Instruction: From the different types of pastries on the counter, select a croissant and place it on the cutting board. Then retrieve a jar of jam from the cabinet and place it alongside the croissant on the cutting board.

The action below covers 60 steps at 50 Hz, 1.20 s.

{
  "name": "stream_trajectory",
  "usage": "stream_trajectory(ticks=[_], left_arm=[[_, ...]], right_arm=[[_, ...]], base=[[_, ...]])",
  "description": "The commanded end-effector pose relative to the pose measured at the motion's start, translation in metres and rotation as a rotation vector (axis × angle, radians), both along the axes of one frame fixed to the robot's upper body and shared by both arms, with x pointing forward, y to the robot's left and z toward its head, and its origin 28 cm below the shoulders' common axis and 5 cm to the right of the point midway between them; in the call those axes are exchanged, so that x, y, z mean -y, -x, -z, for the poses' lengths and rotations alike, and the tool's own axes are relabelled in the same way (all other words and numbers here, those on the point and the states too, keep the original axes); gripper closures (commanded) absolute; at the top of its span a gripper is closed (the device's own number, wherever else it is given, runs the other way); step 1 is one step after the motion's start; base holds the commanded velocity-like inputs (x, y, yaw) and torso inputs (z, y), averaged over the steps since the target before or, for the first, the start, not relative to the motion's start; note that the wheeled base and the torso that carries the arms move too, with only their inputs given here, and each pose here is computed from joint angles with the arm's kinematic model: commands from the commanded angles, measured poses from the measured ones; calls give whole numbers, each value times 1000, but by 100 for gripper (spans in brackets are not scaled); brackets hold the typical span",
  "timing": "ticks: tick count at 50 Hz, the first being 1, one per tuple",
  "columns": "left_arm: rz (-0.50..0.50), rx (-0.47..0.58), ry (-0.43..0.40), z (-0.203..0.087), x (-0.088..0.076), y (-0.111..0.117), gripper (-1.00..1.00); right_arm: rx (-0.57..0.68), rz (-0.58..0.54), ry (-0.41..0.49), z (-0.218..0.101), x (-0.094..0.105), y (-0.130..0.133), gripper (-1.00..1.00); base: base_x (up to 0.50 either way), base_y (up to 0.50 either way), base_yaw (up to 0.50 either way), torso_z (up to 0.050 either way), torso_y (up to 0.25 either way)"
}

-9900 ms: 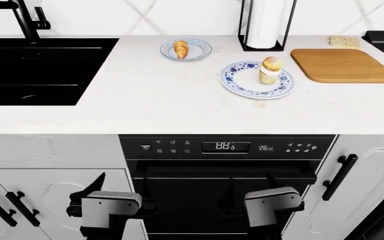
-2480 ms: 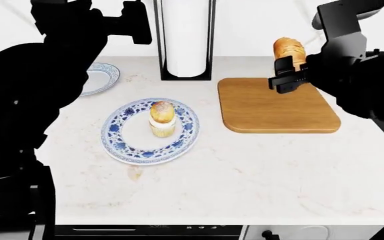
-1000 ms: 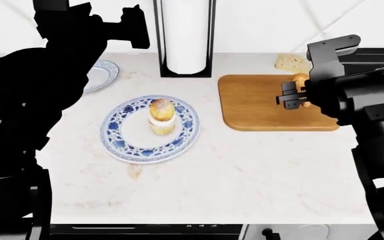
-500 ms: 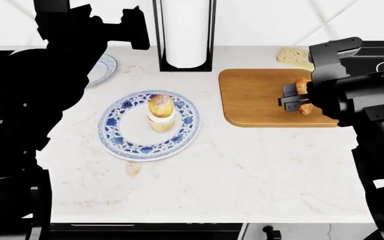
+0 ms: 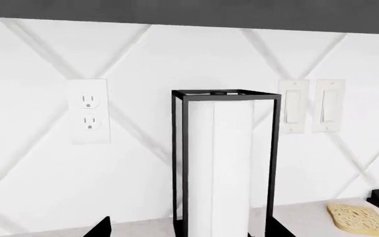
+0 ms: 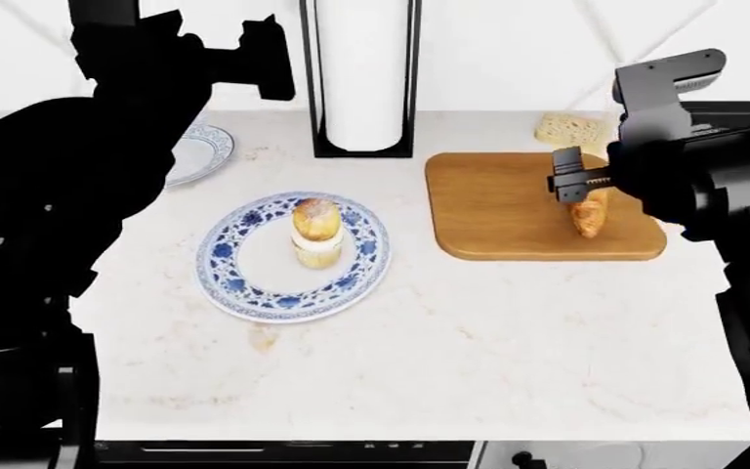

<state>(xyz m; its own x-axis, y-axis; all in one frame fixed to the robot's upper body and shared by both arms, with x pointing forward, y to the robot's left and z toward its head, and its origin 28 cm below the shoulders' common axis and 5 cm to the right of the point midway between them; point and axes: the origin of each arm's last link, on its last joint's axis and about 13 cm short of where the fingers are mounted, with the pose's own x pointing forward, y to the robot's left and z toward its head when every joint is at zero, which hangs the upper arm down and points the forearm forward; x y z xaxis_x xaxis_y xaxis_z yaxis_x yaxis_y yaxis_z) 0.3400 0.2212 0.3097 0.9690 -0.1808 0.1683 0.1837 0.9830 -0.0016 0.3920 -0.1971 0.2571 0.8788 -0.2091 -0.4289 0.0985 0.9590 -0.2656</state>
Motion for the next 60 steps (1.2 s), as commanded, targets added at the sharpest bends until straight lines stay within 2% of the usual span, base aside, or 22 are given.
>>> stream_trajectory(ticks=[1, 6, 17, 28, 36, 40, 48, 52, 56, 60], left_arm=[[7, 0, -3, -2, 0, 2, -100], [11, 0, 3, -3, -1, 3, -100], [6, -19, 23, 1, -5, 3, -100], [2, 7, 44, -2, -10, 12, -100], [-19, 34, 65, -4, -12, 13, -100], [-19, 37, 51, -4, -10, 14, -100], [-21, 35, 45, -6, -11, 16, -100], [-29, 38, 49, -8, -12, 16, -100], [-35, 29, 20, -8, -14, 17, -100], [-40, 54, 28, -15, -16, 26, -100]], right_arm=[[88, -4, -5, -23, -1, 13, -100], [187, -20, -26, -44, -4, 28, -100], [489, -67, -12, -88, -30, 86, -100], [756, -61, 10, -119, -43, 119, -100], [870, -74, 44, -141, -47, 137, -100], [923, -79, 52, -150, -50, 144, -100], [1016, -66, 75, -161, -56, 148, -100], [1051, -75, 65, -167, -57, 148, -100], [1077, -93, 45, -172, -58, 145, -100], [1108, -112, 10, -180, -58, 141, -100]], base=[[0, 0, 0, -14, 250], [0, 0, 0, -14, 250], [0, 0, 0, -14, 250], [0, 0, 0, 0, 0], [0, 0, 0, 0, 0], [0, 0, 0, 0, 0], [0, 0, 0, -8, 248], [0, 0, 0, 0, 0], [0, 0, 0, 0, 0], [0, 0, 0, 0, 0]])
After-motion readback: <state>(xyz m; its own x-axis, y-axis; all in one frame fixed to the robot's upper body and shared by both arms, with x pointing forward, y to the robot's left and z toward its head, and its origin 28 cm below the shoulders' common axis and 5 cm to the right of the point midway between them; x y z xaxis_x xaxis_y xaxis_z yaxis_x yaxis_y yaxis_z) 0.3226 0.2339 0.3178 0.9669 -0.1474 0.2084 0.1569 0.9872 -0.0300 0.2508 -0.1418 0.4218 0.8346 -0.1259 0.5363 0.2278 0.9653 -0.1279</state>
